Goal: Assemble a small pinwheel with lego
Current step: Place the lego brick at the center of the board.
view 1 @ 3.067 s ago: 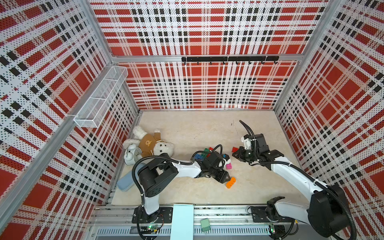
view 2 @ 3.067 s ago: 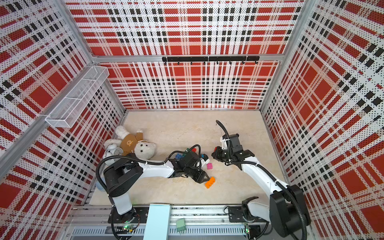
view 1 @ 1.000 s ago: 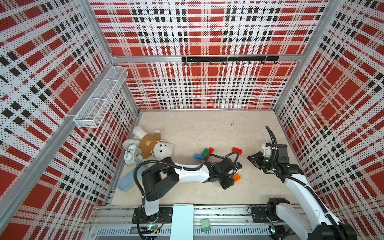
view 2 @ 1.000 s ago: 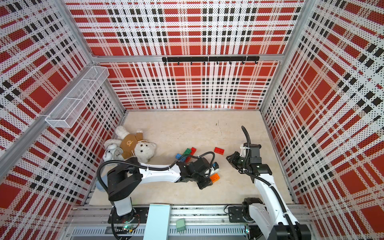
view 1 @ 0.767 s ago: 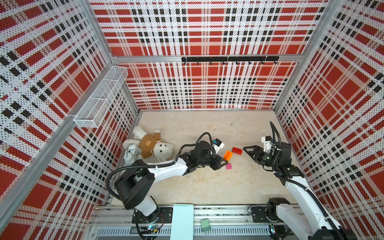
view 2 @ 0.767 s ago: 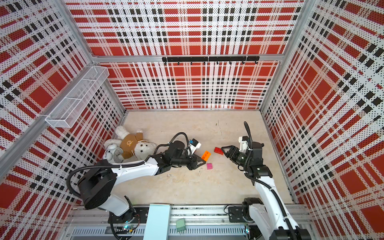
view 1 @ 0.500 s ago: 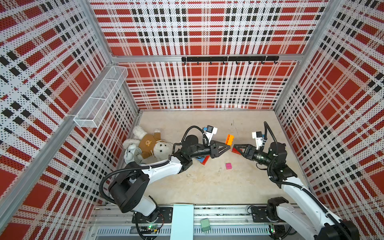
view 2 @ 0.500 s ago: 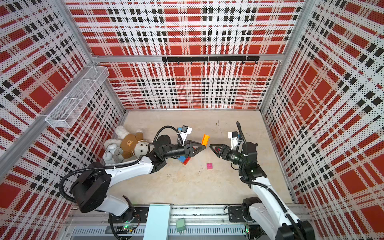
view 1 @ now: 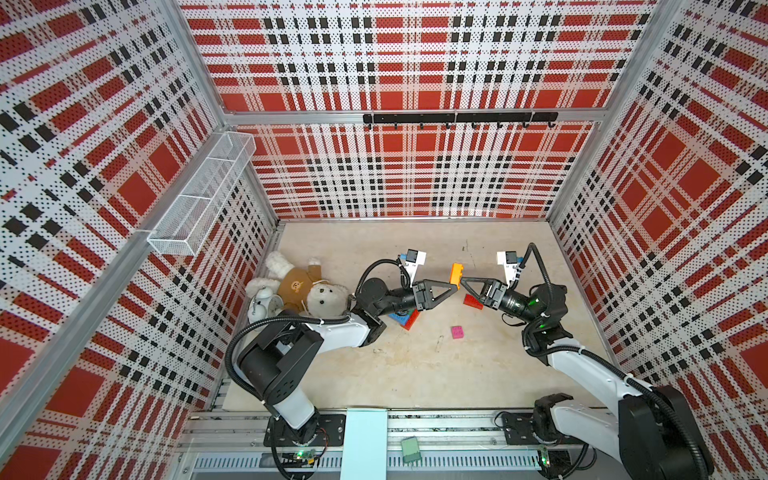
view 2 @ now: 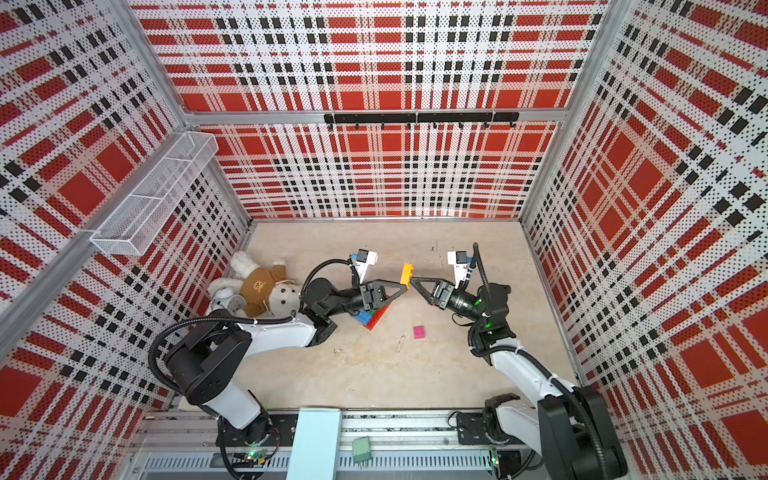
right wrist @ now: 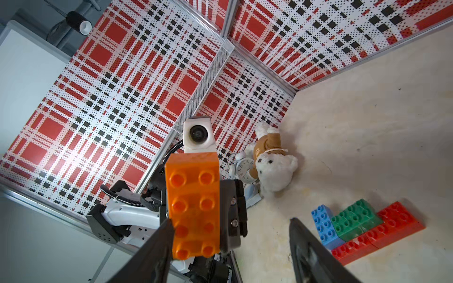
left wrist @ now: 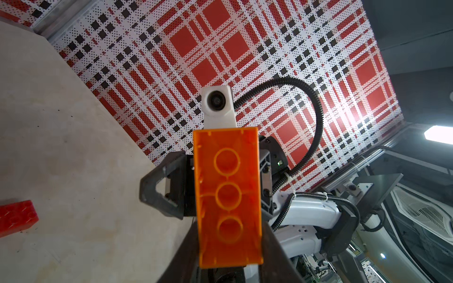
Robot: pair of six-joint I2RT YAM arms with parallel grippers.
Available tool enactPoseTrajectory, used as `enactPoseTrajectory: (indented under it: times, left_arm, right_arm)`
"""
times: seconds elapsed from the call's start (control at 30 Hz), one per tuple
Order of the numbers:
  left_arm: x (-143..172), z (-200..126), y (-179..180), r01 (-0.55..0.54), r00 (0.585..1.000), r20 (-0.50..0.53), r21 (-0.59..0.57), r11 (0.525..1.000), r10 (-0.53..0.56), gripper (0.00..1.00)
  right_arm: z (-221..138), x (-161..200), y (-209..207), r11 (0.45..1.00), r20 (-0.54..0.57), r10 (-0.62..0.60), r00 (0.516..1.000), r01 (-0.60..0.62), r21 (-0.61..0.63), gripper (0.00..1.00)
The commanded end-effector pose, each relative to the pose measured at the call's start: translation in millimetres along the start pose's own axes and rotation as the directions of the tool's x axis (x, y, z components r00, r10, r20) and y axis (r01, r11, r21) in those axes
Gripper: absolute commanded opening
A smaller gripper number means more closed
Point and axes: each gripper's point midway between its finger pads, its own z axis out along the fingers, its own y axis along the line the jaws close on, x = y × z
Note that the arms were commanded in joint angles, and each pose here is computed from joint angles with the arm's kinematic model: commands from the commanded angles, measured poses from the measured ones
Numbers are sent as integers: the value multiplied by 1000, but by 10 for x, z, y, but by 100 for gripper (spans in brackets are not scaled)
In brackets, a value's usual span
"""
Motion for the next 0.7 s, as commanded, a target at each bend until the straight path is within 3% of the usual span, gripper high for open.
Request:
enactPoseTrajectory:
  times: [0.0, 0.27, 0.67]
  left_arm:
    - [35, 17, -122, 1, 1000, -9, 60, 998, 0, 24]
    - [120, 65, -28, 18, 999, -30, 54, 998, -17, 24]
    - [101, 18, -8, 12, 1000, -18, 44, 999, -12, 25]
  right_arm:
    - [68, -126, 255, 994, 25, -65, 998, 67, -87, 68]
    - [162, -83, 377, 989, 11, -68, 998, 69, -129, 66]
    - [118, -74, 313, 996, 23, -62, 998, 63, -70, 55]
